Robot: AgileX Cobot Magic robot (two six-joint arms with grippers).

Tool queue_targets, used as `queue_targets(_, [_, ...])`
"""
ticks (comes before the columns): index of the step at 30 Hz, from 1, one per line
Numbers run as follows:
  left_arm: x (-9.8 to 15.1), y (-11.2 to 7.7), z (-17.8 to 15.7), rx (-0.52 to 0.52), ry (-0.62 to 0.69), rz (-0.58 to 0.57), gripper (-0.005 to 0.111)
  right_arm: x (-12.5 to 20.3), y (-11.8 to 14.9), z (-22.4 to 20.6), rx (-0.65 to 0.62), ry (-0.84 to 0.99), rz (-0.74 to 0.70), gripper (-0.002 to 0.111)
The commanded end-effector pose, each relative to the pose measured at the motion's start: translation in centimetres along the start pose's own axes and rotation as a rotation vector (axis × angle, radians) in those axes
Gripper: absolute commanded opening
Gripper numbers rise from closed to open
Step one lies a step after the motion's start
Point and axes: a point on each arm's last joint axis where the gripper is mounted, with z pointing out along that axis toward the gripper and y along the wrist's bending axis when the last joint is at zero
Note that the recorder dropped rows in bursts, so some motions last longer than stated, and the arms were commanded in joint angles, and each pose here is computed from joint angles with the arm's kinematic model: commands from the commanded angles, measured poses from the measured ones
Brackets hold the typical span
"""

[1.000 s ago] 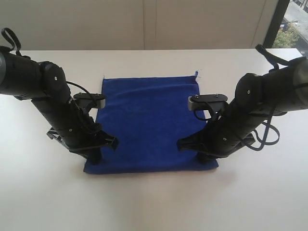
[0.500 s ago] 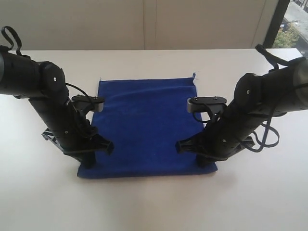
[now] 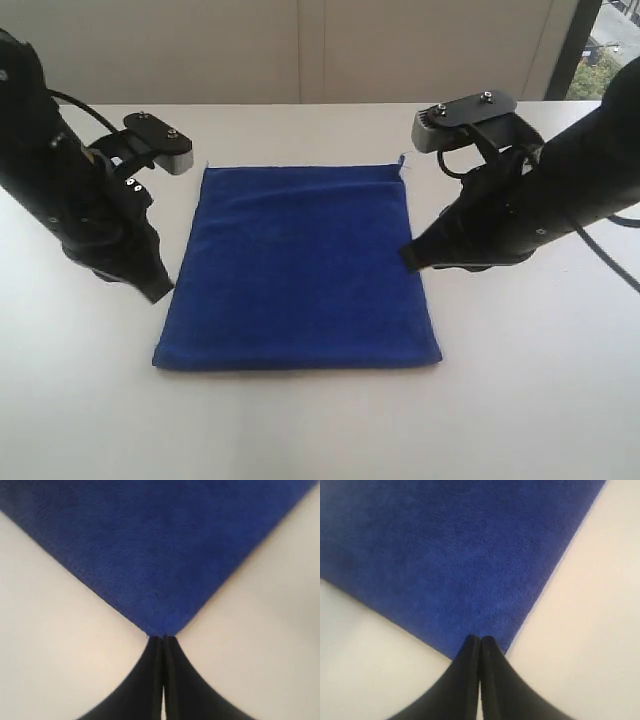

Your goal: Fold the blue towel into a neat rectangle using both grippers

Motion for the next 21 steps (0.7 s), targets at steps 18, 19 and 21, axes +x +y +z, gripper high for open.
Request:
queue_targets(18, [0.1,0.1,5.4,0.184,0.064,0.723,0.051,3.3,-0.8,8.0,-0.186,0.240,-0.939,0.039])
queue_targets(19, [0.1,0.2,5.6,0.191,0.070,0.726,0.051,3.4,-0.8,8.2,-0.189,0.243,-0.944,0.039])
queue_targets(21, [0.2,0.3,6.3,0.206,0.086,0.725,0.051,3.4,-0.8,8.3,-0.188,0.244,-0.941,0.039])
